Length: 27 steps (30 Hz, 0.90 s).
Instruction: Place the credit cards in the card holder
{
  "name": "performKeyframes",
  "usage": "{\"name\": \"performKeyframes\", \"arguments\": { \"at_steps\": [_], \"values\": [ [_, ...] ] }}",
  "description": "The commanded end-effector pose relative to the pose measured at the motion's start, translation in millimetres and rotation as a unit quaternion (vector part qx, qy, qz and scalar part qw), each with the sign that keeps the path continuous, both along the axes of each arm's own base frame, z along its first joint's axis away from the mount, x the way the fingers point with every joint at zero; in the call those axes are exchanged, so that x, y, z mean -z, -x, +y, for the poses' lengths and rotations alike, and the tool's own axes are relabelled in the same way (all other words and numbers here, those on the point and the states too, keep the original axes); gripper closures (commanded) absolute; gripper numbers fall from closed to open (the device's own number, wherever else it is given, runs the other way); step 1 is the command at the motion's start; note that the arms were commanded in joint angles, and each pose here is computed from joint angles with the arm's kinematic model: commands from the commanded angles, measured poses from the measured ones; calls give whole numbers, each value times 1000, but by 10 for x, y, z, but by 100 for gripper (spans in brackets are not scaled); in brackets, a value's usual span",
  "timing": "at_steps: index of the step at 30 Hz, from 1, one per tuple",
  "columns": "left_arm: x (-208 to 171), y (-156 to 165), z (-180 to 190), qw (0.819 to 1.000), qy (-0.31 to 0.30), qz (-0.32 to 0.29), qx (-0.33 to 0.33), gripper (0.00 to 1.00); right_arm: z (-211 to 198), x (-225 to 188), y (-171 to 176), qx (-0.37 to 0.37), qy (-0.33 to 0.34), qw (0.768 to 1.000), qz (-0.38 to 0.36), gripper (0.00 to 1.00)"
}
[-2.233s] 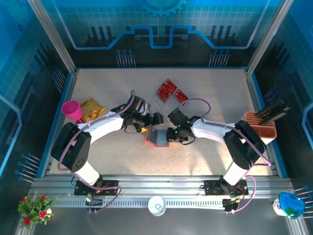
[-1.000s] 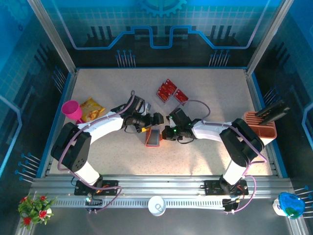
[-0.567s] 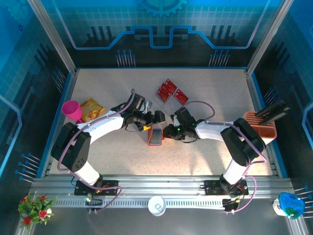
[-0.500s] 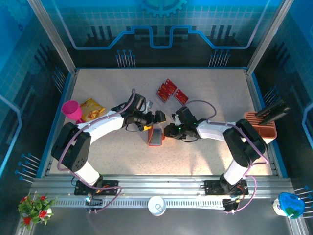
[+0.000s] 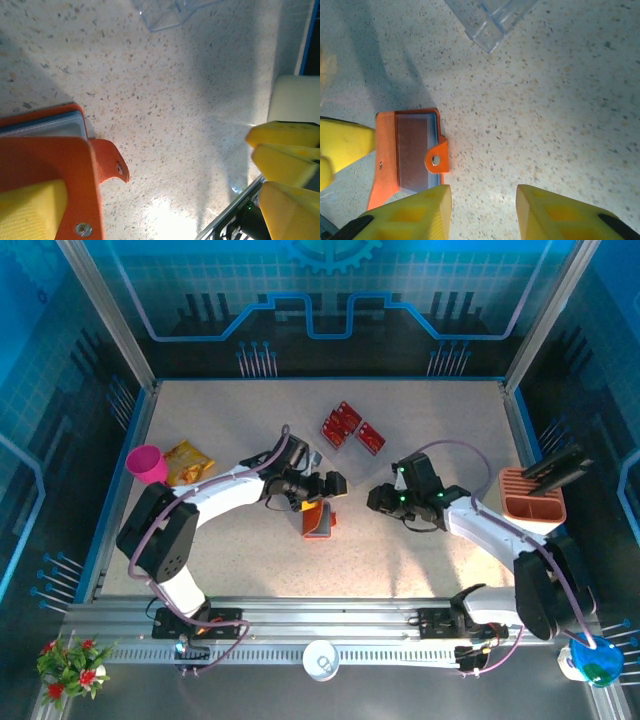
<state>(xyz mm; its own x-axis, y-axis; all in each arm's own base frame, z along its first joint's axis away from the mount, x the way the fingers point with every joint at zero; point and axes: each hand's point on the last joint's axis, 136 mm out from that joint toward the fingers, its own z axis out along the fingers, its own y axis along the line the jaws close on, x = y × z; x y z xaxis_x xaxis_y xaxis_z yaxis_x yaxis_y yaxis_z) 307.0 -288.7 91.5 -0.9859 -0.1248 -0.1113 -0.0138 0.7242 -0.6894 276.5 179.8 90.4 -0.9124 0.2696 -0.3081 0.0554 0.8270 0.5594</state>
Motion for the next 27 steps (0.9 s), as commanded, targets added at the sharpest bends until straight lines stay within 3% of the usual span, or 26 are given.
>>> {"name": "performKeyframes", "arguments": {
  "at_steps": [1,9,19,27],
  "values": [
    [136,58,-68,1000,-8,15,19,1,-120,53,130,8,17,1000,19,60],
    [405,166,33,997,-47,47,28,1,-88,-3,163,3,6,1000,21,60],
    [-474,-219,-41,1000,1,-28,13,1,242,-184,118,-38,7,999,1,60],
    [-974,-634,510,995,31,-63,-69,1,965,-341,142,-117,22,993,-27,61]
  ]
}}
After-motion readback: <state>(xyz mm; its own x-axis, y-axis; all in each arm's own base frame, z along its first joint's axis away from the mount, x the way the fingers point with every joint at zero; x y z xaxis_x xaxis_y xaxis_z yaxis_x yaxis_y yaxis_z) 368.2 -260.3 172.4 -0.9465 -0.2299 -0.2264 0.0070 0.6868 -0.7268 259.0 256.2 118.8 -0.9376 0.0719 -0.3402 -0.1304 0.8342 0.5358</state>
